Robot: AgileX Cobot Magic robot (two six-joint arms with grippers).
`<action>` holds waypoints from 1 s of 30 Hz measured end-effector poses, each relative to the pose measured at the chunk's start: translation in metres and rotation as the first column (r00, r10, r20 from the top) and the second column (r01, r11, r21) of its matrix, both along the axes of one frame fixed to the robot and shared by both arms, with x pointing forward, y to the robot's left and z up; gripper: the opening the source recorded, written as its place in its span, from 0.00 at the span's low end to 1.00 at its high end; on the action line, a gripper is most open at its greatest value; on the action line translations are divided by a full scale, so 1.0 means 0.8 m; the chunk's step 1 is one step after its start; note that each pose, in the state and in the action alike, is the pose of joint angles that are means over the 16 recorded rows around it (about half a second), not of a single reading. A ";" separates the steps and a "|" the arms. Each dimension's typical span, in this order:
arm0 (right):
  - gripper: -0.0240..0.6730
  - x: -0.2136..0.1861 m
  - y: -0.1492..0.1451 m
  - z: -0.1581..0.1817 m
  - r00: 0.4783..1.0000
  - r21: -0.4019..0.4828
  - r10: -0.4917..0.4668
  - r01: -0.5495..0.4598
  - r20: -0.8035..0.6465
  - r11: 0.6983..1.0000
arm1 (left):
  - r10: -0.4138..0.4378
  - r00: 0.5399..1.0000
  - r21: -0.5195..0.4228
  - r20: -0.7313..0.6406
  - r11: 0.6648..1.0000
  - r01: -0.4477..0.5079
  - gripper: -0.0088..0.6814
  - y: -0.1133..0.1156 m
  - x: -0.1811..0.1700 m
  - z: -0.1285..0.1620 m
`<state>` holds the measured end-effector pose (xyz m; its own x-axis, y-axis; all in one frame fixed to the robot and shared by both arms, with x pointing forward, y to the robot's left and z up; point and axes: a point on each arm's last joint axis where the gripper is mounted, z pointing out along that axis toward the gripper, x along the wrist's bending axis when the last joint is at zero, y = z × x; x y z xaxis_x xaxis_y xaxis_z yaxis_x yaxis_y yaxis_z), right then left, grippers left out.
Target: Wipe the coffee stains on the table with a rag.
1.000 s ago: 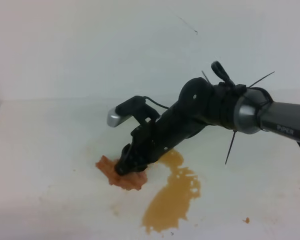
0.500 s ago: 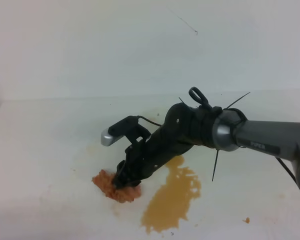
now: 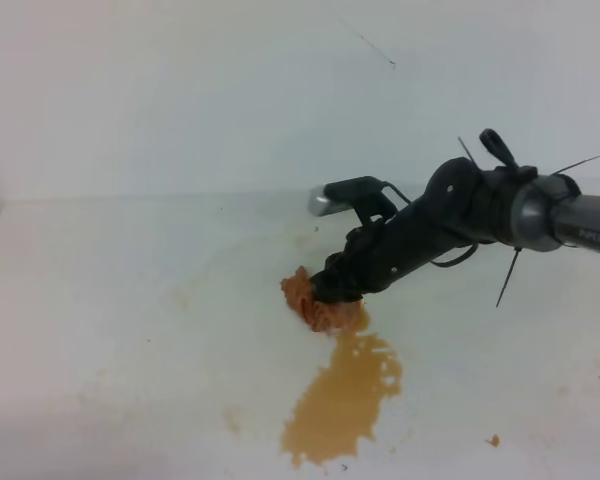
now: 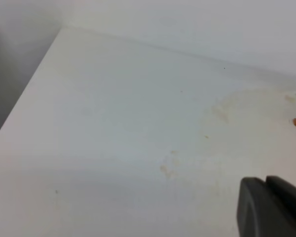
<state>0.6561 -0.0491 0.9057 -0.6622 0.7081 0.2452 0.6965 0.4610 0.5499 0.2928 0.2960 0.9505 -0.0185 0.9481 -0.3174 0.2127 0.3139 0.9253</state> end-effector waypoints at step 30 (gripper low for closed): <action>0.31 -0.095 -0.026 0.117 0.916 0.013 0.401 -0.401 -0.012 0.916 | 0.000 1.000 0.000 0.000 1.000 0.000 0.01 0.000 0.000 0.000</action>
<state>0.5803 -0.0696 0.9992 -0.8864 0.3817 0.2620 0.4622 0.6975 0.5477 0.2928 0.2960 0.9505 -0.0185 0.9481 -0.3174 0.2127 0.3139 0.9253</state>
